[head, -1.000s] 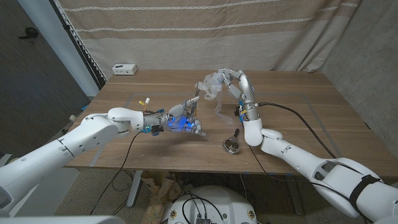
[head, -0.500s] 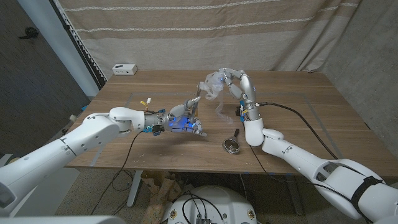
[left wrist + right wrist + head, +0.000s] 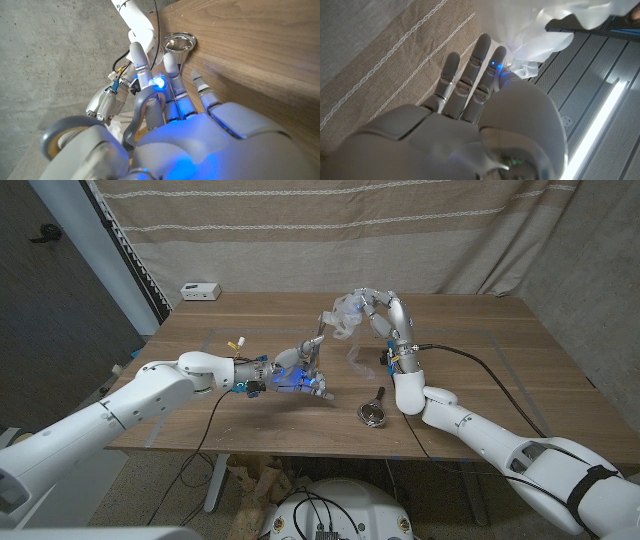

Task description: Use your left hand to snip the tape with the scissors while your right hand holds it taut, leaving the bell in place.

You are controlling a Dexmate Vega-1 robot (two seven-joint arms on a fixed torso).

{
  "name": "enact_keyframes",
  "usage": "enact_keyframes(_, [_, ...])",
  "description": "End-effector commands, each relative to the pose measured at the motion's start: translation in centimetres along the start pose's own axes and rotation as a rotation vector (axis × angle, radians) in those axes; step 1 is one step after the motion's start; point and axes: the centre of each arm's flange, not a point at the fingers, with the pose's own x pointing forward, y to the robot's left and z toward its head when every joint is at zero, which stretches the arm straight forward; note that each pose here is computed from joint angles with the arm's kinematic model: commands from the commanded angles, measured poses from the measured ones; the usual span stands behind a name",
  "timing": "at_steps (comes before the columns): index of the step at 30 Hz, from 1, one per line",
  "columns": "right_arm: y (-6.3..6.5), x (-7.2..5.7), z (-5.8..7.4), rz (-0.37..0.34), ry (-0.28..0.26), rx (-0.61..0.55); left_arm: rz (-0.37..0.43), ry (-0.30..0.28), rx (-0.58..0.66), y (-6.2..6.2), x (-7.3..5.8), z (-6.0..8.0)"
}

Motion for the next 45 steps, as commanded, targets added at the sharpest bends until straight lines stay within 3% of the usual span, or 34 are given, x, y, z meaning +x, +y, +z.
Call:
enact_keyframes(1, [-0.1,-0.1,0.3,0.001,-0.010,0.003,0.004,0.045,0.031,0.2,0.0,0.3])
enact_keyframes(27, [0.0,-0.1,1.1,0.002,-0.049,0.031,-0.024,0.029,0.003,0.1,0.7,-0.2])
enact_keyframes(45, [0.7,-0.6,0.3,0.002,-0.013,0.019,-0.084,-0.022,-0.016,0.1,1.3,-0.1])
